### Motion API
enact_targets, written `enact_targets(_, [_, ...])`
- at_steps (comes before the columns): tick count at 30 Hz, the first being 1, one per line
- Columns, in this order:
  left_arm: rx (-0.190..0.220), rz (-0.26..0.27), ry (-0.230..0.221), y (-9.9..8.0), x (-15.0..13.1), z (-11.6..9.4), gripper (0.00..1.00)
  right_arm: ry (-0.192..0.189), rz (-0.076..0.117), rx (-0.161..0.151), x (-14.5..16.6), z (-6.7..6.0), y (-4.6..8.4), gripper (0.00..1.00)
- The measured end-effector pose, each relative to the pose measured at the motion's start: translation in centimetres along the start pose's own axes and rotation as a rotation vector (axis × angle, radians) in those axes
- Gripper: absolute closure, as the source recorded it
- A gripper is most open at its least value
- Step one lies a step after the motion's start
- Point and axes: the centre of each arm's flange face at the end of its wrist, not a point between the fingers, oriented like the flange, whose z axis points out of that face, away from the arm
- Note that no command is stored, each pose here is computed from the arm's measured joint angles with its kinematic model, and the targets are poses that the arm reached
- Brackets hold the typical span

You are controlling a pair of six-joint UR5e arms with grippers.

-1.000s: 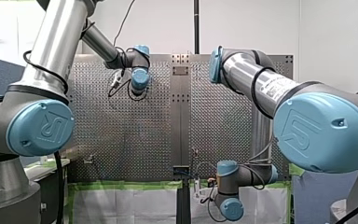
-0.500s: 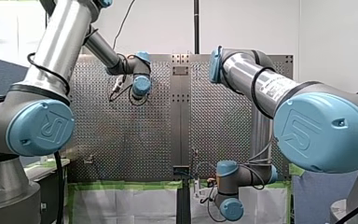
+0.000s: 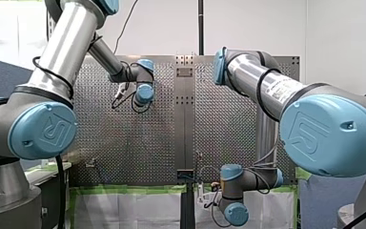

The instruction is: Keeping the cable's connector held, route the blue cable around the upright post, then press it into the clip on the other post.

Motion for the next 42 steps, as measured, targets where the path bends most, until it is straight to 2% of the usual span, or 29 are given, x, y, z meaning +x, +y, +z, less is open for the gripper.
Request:
enact_targets(9, [-0.008,0.008,-0.003,-0.8,-0.1,1.3,0.00,0.000,0.000,0.001,0.0,0.0,-0.1,1.00])
enact_targets(19, [-0.028,0.083,0.060,-2.5,2.3,2.1,0.00,0.001,0.000,0.001,0.0,0.0,-0.1,1.00])
enact_targets(32, [-0.031,0.120,0.079,-3.6,3.1,1.6,0.00,0.002,0.001,0.002,0.0,0.0,-0.2,1.00])
enact_targets(39, [-0.013,0.191,0.135,-5.8,5.6,1.0,0.00,0.003,0.002,0.004,0.0,0.0,-0.2,1.00])
enact_targets(42, [-0.015,0.202,0.146,-6.1,6.1,0.9,0.00,0.003,0.002,0.004,0.0,0.0,-0.2,1.00])
